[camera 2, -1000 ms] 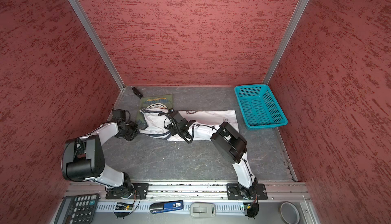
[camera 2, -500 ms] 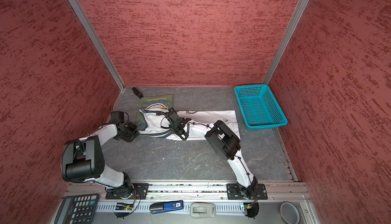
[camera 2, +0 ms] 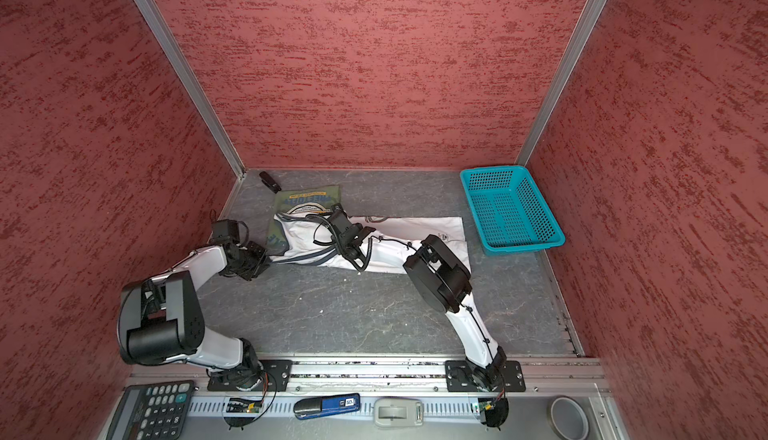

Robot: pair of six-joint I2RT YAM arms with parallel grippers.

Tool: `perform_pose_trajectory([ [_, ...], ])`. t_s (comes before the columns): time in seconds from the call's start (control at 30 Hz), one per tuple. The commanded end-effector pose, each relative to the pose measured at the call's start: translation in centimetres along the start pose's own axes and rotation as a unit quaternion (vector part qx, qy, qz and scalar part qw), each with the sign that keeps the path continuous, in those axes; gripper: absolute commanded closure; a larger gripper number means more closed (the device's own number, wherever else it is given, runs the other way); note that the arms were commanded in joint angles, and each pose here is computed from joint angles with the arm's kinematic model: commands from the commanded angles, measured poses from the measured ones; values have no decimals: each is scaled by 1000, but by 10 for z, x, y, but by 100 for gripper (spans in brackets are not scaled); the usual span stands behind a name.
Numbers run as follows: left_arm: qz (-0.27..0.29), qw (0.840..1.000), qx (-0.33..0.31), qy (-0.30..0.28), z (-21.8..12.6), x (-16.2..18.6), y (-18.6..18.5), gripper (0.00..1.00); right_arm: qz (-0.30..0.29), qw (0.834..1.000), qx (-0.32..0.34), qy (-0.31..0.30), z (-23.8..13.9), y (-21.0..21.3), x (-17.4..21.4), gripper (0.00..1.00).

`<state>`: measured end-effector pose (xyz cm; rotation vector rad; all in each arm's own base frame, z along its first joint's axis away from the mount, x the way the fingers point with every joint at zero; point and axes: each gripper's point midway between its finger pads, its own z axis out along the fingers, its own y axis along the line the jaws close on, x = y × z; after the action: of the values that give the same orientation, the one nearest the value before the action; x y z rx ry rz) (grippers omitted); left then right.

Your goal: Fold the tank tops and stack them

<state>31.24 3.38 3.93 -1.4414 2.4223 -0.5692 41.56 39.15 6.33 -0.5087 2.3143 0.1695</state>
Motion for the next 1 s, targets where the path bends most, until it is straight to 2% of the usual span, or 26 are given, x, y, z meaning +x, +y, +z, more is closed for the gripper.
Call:
perform_pose_trajectory([
  [0.0,18,1000,8,-10,-8,-9,-5,69,-3,1000,27,8,10,-10,3,98],
  [0.13,58,997,17,-47,-30,-11,-11,53,-1,1000,29,8,11,-12,0,96],
  [0.23,109,990,-28,-86,-50,2,-4,43,3,999,32,13,14,-16,1,96],
  [0.33,133,985,-33,-107,-61,26,4,42,4,999,34,16,16,-18,3,96],
  [0.43,136,985,-24,-103,-57,51,15,46,7,999,34,16,17,-20,3,96],
  [0.6,126,991,-27,-39,-19,79,26,54,10,999,29,17,17,-18,3,96],
  [0.7,119,992,-37,-29,-4,77,28,57,12,999,29,17,17,-19,4,96],
  [0.97,99,992,-54,-56,19,43,24,61,17,999,35,15,15,-25,4,95],
])
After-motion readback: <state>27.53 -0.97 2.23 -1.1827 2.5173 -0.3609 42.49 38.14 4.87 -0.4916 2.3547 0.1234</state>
